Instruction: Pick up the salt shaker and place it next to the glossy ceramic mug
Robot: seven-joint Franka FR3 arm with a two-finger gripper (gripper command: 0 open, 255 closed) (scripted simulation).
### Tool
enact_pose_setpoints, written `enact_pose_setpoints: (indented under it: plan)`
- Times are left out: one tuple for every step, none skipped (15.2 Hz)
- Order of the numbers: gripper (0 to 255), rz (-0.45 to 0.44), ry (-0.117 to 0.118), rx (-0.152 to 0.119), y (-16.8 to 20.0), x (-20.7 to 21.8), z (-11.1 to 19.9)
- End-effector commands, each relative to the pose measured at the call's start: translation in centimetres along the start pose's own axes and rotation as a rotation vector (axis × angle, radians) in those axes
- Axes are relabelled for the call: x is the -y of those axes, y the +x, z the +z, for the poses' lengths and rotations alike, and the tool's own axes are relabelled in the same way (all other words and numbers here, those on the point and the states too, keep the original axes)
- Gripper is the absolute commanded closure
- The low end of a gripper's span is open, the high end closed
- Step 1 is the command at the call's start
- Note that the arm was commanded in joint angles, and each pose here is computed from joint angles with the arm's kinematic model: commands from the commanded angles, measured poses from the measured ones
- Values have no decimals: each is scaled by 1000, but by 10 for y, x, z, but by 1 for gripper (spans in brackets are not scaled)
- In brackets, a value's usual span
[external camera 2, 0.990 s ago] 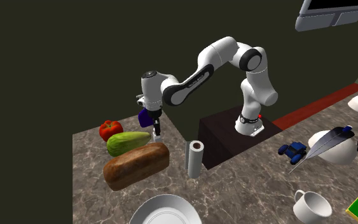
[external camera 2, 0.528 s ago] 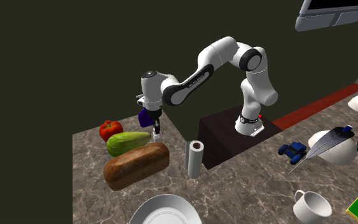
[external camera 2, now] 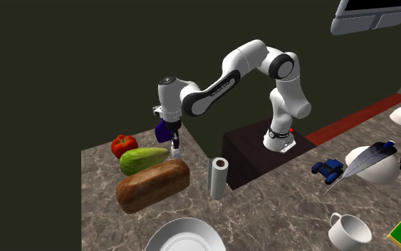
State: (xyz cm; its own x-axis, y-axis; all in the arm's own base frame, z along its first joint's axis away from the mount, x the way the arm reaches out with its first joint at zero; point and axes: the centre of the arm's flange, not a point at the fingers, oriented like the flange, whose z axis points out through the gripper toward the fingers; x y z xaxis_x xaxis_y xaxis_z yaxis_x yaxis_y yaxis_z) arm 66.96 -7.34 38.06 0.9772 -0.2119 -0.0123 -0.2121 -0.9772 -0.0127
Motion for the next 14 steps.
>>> enact_pose_setpoints:
  plan:
    - [255,0,0,0,1,1,-10]
    - [255,0,0,0,1,1,-16]
    - [255,0,0,0,1,1,-21]
    - [255,0,0,0,1,1,-26]
    - [255,0,0,0,1,1,-32]
    - [255,0,0,0,0,1,-37]
    - [255,0,0,0,0,1,-42]
    - [255,0,0,0,0,1,-47]
    - [255,0,0,0,0,1,-53]
    - [255,0,0,0,0,1,-58]
    - [255,0,0,0,0,1,-63]
    - [255,0,0,0,0,2,-68]
    - [255,0,0,0,0,2,-74]
    - [255,0,0,0,0,2,-79]
